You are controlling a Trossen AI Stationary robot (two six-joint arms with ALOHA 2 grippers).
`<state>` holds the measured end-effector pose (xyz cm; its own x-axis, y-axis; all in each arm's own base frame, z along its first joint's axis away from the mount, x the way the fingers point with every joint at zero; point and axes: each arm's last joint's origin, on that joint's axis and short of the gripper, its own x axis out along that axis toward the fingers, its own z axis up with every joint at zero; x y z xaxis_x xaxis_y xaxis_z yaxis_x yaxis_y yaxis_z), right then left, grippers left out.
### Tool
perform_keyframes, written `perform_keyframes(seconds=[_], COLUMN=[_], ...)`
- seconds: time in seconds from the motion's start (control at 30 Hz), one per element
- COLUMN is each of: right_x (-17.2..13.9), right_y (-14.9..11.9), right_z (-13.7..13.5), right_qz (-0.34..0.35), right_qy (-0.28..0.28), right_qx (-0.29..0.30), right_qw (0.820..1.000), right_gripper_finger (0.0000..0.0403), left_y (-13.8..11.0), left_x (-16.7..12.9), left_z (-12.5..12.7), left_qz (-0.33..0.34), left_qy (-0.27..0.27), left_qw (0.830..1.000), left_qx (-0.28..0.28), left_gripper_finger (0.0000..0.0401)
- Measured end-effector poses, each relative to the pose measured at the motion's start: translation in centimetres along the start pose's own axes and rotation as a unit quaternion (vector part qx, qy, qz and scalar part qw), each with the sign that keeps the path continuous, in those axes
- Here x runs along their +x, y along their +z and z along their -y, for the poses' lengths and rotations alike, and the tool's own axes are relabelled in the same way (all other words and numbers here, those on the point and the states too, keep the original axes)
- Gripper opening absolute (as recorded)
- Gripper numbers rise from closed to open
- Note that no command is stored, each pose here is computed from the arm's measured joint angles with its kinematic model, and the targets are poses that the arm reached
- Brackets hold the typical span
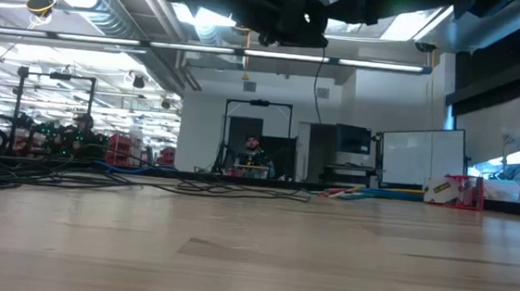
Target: Coiling cords
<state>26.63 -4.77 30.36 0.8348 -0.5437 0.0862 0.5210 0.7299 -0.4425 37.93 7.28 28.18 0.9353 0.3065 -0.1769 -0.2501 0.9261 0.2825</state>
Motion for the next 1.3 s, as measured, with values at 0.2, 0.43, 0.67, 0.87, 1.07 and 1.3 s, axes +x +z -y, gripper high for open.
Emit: perform_keyframes(seconds=[0.2,0.43,0.67,0.87,1.07,1.3], right_x=[0.0,-0.5,-1.1,-1.2,-1.2,-1.2], right_y=[-0.1,0.0,0.6,0.7,0.8,0.8], right_z=[-0.1,0.2,0.9,0.9,0.9,0.9], right_qz=[0.003,-0.009,-0.001,0.005,0.007,0.009], right_qy=[0.014,0.017,0.012,0.022,0.023,0.021], right_qx=[0.0,-0.008,-0.003,-0.003,-0.003,-0.002], right_qw=[1.0,1.0,1.0,1.0,1.0,1.0], right_gripper_finger=[0.0006,0.0004,0.0003,0.0002,0.0002,0.0002], left_y=[-1.4,-2.5,-2.7,-3.1,-3.3,-5.1], left_x=[0.1,0.1,0.1,0.0,0.0,1.3], left_z=[-1.2,-2.7,-2.8,-2.6,-2.7,-3.1], left_qz=[-0.065,-0.117,-0.127,-0.143,-0.148,-0.163], left_qy=[0.038,0.084,0.081,0.061,0.06,0.067], left_qw=[0.997,0.989,0.987,0.986,0.986,0.983], left_qx=[0.008,0.034,0.046,0.053,0.05,0.042], left_gripper_finger=[0.0003,0.0003,0.0004,0.0004,0.0004,0.0004])
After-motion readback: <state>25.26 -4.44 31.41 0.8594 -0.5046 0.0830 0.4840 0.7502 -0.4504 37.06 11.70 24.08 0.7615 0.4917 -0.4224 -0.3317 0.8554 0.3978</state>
